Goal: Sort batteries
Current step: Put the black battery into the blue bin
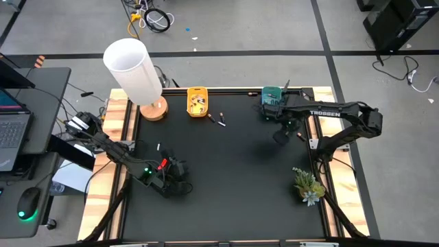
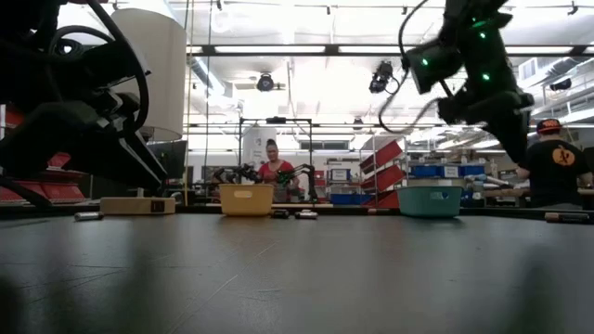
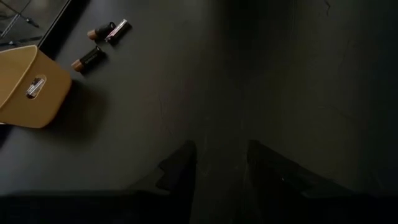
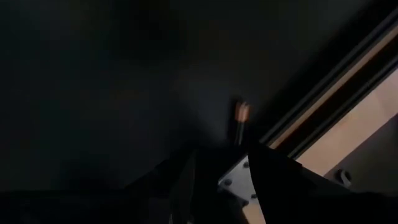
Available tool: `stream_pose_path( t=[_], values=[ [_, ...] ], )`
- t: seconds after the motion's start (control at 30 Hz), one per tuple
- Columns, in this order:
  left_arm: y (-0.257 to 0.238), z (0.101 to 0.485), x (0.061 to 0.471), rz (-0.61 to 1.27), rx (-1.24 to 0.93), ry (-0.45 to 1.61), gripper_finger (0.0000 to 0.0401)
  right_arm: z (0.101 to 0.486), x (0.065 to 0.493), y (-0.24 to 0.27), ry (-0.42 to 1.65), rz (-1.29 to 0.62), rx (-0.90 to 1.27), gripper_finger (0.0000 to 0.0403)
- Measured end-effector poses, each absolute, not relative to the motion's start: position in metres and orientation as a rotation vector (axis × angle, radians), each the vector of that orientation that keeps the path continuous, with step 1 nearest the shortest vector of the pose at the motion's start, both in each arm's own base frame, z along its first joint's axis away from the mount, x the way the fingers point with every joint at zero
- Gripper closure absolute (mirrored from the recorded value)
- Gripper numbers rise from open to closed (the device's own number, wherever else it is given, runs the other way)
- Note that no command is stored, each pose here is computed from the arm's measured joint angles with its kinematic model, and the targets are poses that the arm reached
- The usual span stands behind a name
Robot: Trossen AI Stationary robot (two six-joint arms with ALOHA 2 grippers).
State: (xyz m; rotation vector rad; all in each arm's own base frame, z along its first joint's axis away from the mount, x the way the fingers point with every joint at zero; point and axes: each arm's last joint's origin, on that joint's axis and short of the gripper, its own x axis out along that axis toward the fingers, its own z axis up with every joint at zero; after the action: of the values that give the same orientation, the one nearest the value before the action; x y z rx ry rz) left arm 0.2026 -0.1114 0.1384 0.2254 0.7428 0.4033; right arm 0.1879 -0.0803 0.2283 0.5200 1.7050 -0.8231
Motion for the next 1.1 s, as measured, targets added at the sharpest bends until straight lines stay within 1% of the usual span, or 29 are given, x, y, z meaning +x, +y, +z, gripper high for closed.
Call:
stream_pose_path(
  t=[0.17, 0.37, 0.47, 0.67, 1.1],
  values=[
    [-0.111, 0.138, 0.203, 0.397, 0.241, 0.746, 0.0254, 0.203, 0.177, -0.075, 1.788, -0.764, 0.528, 0.0242],
    [-0.111, 0.138, 0.203, 0.395, 0.246, 0.747, 0.0254, 0.176, 0.161, -0.069, 1.882, -0.708, 0.452, 0.0241],
    [-0.112, 0.139, 0.203, 0.393, 0.247, 0.745, 0.0254, 0.167, 0.157, -0.068, 1.897, -0.678, 0.43, 0.0239],
    [-0.113, 0.14, 0.204, 0.389, 0.234, 0.729, 0.0254, 0.168, 0.158, -0.07, 1.885, -0.679, 0.429, 0.0239],
    [-0.114, 0.141, 0.207, 0.36, 0.276, 0.717, 0.0254, 0.166, 0.155, -0.082, 1.864, -0.703, 0.487, 0.0234]
  ],
)
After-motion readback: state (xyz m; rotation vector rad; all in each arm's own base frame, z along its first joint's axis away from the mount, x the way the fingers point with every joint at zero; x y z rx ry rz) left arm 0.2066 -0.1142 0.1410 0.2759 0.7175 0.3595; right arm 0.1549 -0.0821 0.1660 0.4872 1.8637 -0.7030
